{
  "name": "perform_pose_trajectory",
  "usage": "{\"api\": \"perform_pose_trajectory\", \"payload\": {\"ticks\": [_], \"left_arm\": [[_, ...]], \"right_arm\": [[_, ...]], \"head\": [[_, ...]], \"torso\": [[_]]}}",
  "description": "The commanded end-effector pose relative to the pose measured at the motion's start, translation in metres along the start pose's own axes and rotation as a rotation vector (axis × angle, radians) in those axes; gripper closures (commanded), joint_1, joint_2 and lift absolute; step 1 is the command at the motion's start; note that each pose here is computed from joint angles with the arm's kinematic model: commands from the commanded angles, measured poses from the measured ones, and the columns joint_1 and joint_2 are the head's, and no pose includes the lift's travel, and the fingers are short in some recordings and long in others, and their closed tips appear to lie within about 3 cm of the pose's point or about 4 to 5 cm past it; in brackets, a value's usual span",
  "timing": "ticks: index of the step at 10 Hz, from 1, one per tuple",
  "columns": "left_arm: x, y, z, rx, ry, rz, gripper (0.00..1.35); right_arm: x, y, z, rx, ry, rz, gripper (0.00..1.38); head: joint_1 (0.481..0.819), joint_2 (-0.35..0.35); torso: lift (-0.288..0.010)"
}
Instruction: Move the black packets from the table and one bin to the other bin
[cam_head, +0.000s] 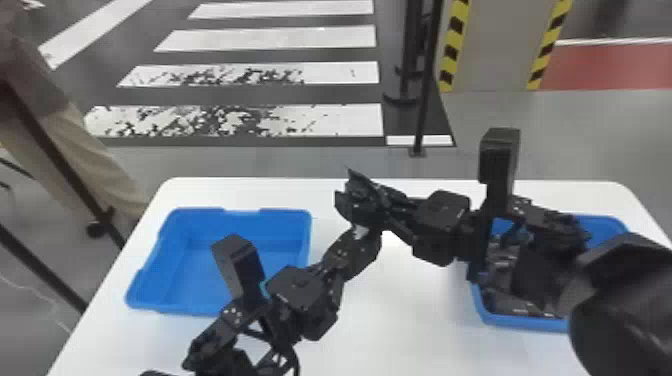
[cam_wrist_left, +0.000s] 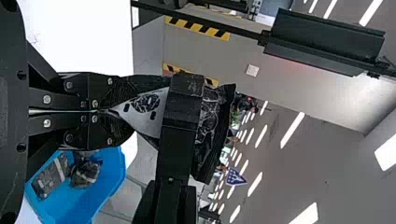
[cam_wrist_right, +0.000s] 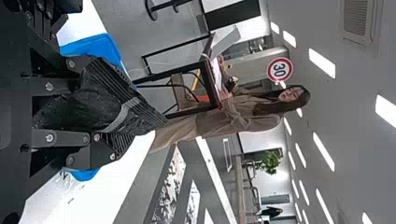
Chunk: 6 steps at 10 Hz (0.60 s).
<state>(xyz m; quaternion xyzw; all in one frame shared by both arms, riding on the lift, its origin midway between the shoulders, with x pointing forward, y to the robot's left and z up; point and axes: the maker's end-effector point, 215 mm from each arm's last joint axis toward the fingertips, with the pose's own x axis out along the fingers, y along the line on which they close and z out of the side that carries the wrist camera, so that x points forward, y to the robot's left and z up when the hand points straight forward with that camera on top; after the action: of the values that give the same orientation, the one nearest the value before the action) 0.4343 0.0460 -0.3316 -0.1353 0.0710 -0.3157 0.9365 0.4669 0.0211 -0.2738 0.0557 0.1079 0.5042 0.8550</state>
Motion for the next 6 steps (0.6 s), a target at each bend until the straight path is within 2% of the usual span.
{"api": "perform_pose_trajectory", "payload": {"ticks": [1,3,4,5,6], "left_arm": [[0.000,0.001,0.001,-0.002,-0.011,0.003,1.21],[-0.001,0.002,0.004,-0.028,-0.043,0.001,1.15],[-0.001,0.004,-0.001,-0.059,-0.047,0.003,0.74],[-0.001,0.004,-0.002,-0.057,-0.047,0.006,0.40],[-0.002,0.007,0.001,-0.047,-0.063,0.012,0.14]], "right_arm": [[0.000,0.001,-0.001,-0.002,0.004,-0.003,1.17],[-0.003,0.002,0.003,-0.012,-0.018,-0.012,1.17],[-0.008,-0.005,0.014,-0.028,-0.052,-0.034,1.17],[-0.021,-0.023,0.027,-0.049,-0.086,-0.082,1.17],[-0.045,-0.055,0.041,-0.088,-0.111,-0.170,1.17]], "head": [[0.695,0.083],[0.695,0.085],[0.695,0.085],[0.695,0.083],[0.695,0.067]], "torso": [[-0.110],[-0.110],[-0.110],[-0.110],[-0.110]]}}
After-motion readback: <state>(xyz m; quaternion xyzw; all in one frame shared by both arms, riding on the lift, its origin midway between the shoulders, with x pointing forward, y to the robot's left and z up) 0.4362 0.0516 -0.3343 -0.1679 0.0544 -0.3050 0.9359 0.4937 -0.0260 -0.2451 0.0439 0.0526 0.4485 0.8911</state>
